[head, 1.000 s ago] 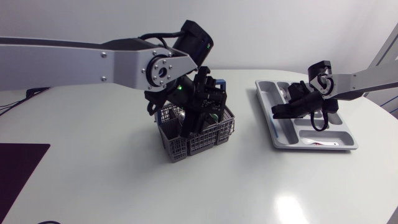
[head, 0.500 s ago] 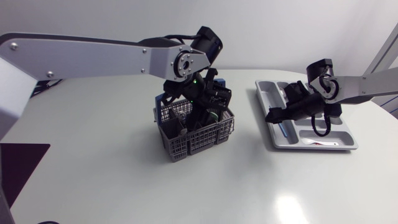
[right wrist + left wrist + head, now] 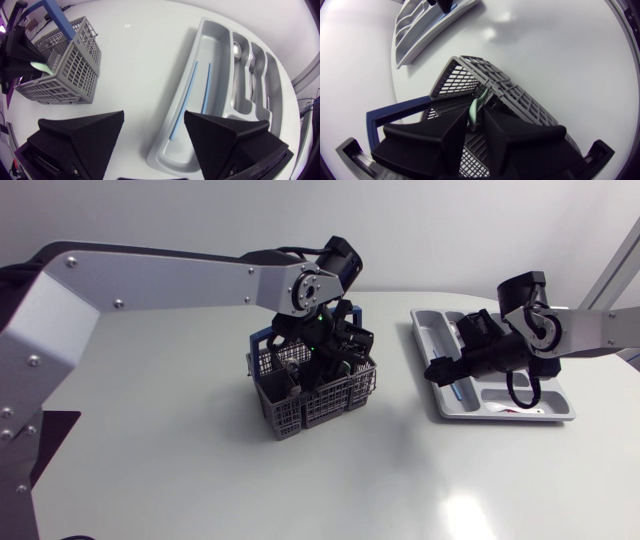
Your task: Unload the cutlery basket into the drawer organizer.
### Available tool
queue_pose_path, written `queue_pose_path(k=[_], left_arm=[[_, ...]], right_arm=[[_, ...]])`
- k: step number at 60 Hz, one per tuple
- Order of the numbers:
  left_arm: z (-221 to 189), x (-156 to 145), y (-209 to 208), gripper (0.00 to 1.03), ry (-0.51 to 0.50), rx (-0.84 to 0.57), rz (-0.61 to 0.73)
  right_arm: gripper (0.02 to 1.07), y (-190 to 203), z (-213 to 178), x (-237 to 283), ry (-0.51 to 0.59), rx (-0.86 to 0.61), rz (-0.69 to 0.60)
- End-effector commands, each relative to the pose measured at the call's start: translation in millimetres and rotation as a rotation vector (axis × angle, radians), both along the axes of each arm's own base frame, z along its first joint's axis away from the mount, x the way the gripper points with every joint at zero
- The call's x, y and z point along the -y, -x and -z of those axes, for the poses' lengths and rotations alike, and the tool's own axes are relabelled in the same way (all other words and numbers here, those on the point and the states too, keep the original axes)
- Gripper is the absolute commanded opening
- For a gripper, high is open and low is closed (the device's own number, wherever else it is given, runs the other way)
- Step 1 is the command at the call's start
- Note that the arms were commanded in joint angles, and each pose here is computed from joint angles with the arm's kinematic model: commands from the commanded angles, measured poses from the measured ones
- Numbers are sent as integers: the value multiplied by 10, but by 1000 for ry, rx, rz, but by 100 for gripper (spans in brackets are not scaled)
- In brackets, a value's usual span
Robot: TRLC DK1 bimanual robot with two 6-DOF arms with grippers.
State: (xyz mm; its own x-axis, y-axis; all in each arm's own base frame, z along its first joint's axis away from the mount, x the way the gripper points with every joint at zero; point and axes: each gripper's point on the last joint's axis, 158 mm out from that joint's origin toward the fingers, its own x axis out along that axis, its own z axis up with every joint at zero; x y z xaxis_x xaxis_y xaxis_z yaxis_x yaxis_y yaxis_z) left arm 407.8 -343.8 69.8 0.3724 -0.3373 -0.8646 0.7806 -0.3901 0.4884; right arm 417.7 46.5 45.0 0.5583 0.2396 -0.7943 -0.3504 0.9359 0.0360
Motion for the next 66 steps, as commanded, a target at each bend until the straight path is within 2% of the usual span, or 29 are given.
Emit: queue_pose_path(k=[1, 4, 26, 35, 42, 52, 62, 66], left_arm=[[136, -14, 88, 9, -45, -12, 35], [131, -24, 99, 6, -55, -1, 33], [-373, -41, 297, 4, -10, 91, 51], [-748, -35, 433, 4, 20, 130, 62], [-1103, -64, 601, 4, 37, 130, 57], [-1450, -114, 813, 5, 110, 51, -58], [-1589, -120, 822, 4, 202, -25, -197], [-1567, -102, 904, 4, 226, -100, -266]], right_arm=[[89, 85, 17, -40, 21, 4, -19], [89, 107, 14, -59, 24, 7, -25], [92, 359, -162, -341, 46, 59, -109], [92, 485, -307, -500, 53, 106, -160], [92, 634, -573, -668, 48, 189, -218], [92, 904, -968, -908, 32, 313, -307], [92, 1116, -1196, -1058, 14, 396, -363], [92, 1201, -1267, -1118, 9, 428, -387]])
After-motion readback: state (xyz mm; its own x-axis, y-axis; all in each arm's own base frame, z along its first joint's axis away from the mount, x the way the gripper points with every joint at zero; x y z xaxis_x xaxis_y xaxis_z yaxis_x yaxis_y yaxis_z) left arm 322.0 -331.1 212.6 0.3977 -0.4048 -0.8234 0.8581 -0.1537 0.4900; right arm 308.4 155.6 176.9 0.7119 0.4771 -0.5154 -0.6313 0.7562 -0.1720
